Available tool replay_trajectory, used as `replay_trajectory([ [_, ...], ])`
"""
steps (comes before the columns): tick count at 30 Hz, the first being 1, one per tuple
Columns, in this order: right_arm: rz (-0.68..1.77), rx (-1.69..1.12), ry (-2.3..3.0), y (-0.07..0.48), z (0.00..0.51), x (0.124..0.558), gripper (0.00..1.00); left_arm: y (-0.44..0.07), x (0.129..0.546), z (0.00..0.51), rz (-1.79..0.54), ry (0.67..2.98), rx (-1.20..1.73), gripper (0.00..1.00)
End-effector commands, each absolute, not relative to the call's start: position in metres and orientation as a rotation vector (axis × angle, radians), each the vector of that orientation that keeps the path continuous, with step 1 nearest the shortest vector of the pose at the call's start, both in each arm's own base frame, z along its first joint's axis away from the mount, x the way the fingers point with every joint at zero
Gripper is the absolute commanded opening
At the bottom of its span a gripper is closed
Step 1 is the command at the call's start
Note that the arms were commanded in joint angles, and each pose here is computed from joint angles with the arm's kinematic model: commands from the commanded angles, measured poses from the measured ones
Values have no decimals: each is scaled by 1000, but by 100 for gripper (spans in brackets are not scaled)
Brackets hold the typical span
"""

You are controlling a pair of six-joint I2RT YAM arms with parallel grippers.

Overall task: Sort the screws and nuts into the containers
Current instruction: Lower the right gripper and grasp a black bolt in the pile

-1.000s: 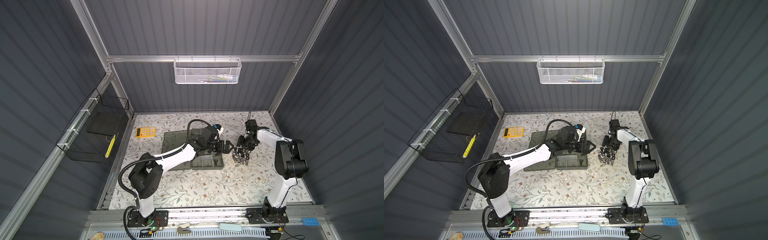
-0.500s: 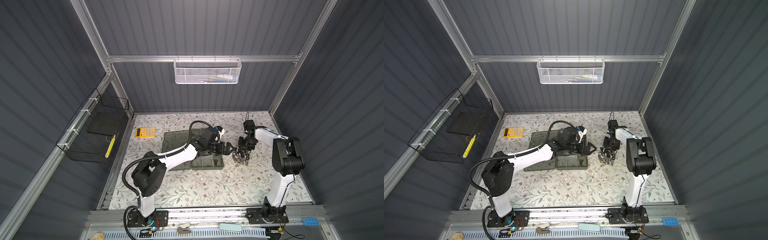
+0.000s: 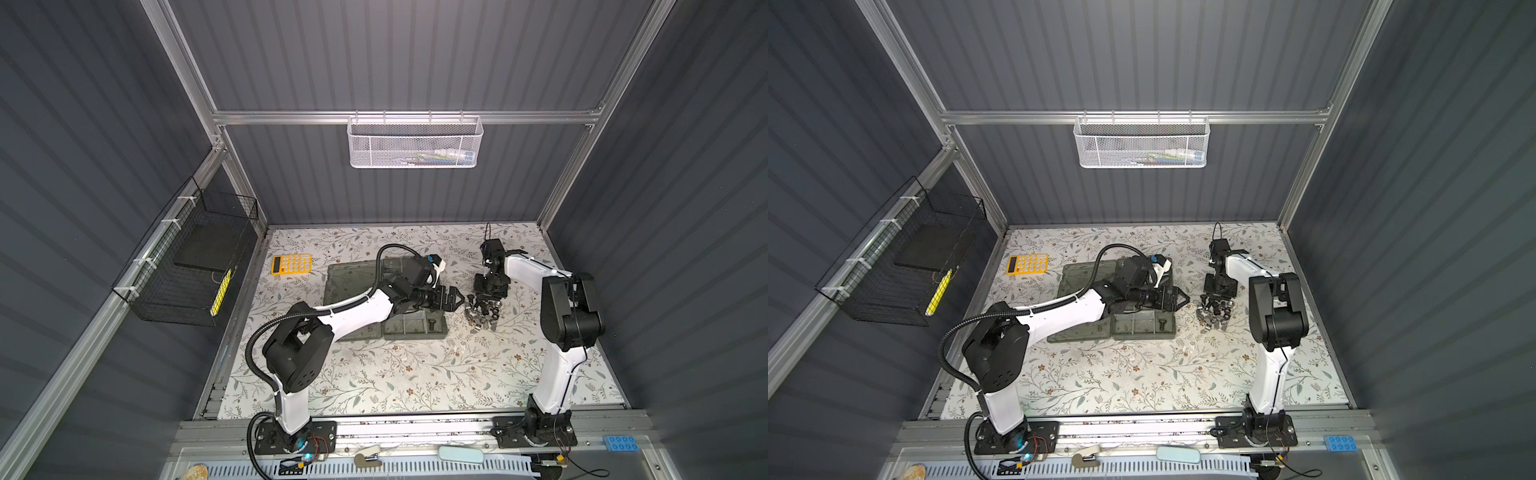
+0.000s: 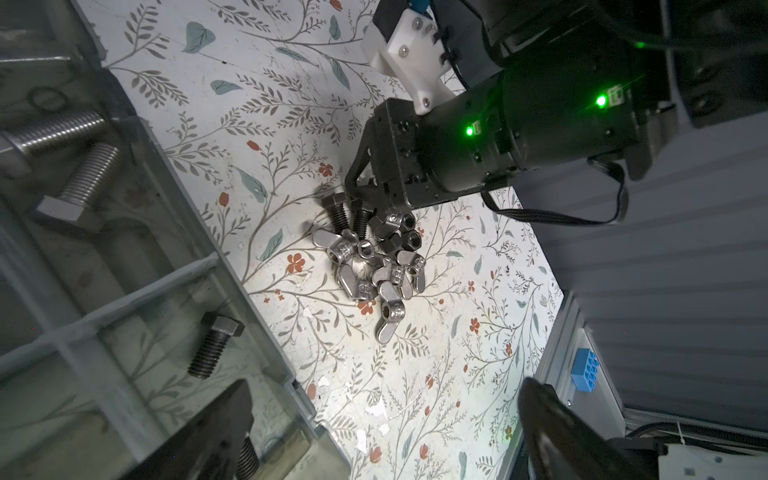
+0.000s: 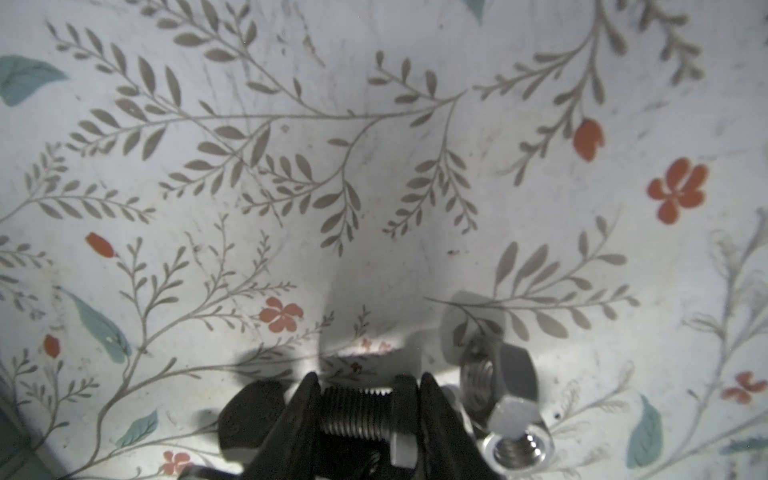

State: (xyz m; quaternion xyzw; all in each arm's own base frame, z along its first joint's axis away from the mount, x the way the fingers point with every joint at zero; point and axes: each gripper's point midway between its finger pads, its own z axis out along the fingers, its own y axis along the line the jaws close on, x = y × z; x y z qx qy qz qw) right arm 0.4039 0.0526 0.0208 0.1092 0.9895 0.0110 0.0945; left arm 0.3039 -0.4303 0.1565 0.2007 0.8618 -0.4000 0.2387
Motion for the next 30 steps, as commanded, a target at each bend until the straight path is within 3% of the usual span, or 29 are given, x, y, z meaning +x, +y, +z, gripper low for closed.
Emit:
replay_trajectory([
  [1, 43, 318, 2977, 57, 18, 397, 37, -427, 302, 177, -1130, 2310, 561, 100],
  [30, 152, 227, 2851, 88, 91, 406, 37, -403, 300, 199, -1124, 2287, 493, 100],
])
